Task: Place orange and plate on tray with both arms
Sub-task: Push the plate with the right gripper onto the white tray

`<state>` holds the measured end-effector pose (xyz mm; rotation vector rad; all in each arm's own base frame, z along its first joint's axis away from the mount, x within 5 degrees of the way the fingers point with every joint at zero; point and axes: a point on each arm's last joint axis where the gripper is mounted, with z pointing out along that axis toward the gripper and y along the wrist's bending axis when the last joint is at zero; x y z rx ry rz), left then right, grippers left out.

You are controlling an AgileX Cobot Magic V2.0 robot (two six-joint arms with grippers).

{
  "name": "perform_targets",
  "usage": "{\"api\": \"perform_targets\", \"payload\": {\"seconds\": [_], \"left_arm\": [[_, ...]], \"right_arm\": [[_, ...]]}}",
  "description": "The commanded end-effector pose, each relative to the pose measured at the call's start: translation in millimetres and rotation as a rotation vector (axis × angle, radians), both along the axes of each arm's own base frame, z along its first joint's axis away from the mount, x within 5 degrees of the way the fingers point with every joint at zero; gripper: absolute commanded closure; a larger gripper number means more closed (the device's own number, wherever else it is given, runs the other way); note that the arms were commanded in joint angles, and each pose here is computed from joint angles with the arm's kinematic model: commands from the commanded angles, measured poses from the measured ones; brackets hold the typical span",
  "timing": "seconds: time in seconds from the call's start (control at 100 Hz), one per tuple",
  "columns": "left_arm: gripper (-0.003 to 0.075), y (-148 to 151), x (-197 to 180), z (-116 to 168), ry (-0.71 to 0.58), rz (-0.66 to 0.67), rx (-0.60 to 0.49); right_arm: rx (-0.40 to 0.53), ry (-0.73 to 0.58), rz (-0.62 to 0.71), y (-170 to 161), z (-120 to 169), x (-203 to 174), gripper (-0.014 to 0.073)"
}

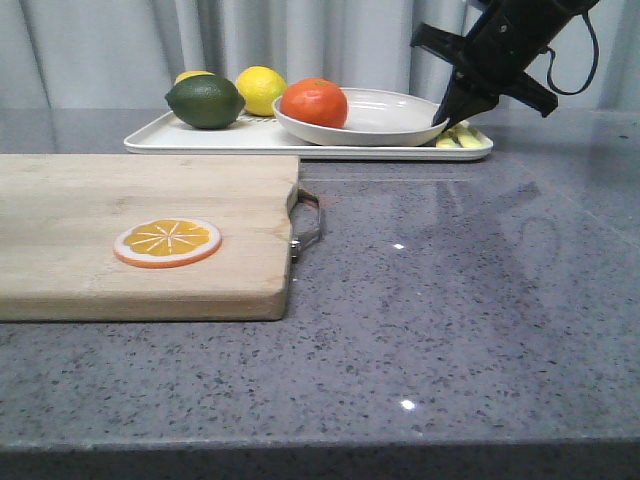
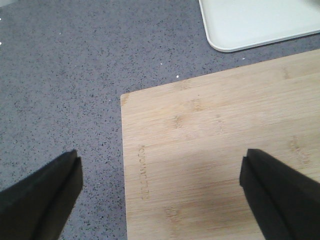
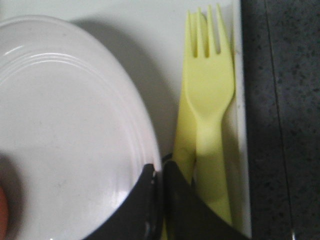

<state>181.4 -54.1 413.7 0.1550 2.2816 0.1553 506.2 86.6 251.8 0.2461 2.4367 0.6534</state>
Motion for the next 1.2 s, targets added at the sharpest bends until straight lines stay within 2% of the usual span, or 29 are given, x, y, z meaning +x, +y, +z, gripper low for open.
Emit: {"api": "perform_targets", "payload": {"seconds": [0.0, 0.2, 0.42, 1.19], "left_arm": [[0.0101, 1.6, 0.1, 12.6, -0.08, -0.004, -0.017], [0.0101, 1.6, 0.1, 12.6, -0.08, -0.004, -0.017], [0.0101, 1.6, 0.1, 12.6, -0.08, -0.004, -0.017], [0.0101, 1.6, 0.1, 12.6, -0.08, -0.004, -0.017]], "right_arm": [[0.042, -0.14, -0.011, 0.7, 49.2, -6.0, 0.0686], [0.052, -0.133, -0.009, 1.4, 49.1, -6.5, 0.0671], [0.065, -0.131, -0.009, 2.2, 49.5, -6.7, 0.0566], [0.074, -0.141, -0.008, 2.5, 54.3, -7.3, 0.0559]]}}
